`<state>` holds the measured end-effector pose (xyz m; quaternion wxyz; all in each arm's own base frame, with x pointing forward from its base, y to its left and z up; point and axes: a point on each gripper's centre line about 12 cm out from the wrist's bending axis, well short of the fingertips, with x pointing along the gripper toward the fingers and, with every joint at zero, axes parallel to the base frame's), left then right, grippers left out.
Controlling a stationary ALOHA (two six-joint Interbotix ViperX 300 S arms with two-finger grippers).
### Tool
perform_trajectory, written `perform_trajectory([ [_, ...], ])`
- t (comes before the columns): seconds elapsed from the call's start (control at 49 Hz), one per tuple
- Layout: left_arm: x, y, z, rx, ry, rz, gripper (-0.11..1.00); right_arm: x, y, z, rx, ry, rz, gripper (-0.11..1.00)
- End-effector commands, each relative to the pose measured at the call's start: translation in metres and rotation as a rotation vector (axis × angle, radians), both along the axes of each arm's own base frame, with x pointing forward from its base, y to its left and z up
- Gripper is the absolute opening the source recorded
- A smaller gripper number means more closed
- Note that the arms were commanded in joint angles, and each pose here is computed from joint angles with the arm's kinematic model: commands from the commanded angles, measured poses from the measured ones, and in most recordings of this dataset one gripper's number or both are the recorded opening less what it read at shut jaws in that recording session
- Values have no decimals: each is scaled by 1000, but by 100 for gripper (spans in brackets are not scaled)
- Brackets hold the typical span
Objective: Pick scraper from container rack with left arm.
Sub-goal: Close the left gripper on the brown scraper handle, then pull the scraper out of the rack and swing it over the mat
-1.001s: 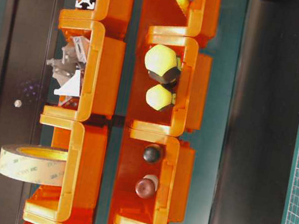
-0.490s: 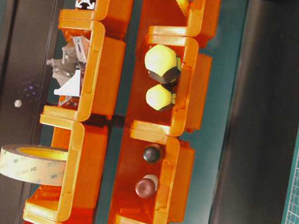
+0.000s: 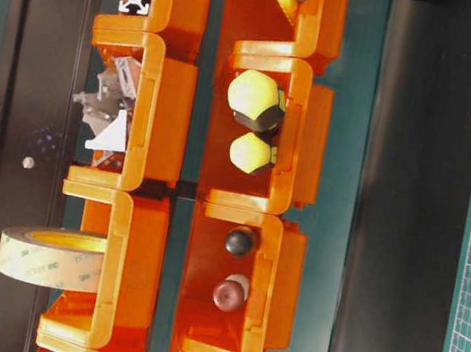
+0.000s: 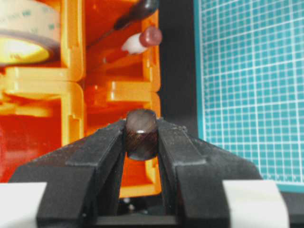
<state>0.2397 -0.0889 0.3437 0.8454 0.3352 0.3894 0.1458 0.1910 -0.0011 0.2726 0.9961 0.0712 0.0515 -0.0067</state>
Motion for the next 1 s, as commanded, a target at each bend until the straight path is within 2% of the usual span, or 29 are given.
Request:
perform_trajectory([
  [0.0,-5,-15,30,-18,-39,-71,20,1,0,5,1,-11,0,0],
  [0.102,-5,-32,50,11,-32,-171,20,1,0,5,1,-11,0,0],
  [0.204,5,-49,57,78,5,-251,20,1,0,5,6,-12,-1,0],
  [0.327,25,-67,47,177,70,-328,20,1,0,5,24,-12,-4,0],
  [0.368,33,-71,42,199,84,-350,20,1,0,5,30,-12,-5,0],
  [0.388,43,-75,32,227,102,-380,20,1,0,5,38,-14,-7,0],
  [0.429,51,-77,25,232,105,-393,20,1,0,5,44,-14,-8,0],
  [0.552,75,-78,-2,226,95,-465,20,1,-1,5,63,-13,-11,0],
  [0.613,87,-75,-12,200,66,-511,20,1,-1,6,74,-16,-13,0],
  [0.695,104,-67,-23,145,12,-560,20,1,-1,5,89,-16,-15,0],
  [0.858,129,-42,-47,96,-12,-584,20,1,-1,7,103,-19,-18,0],
  [0.981,143,-25,-80,73,26,-595,20,1,-1,7,106,-23,-18,0],
])
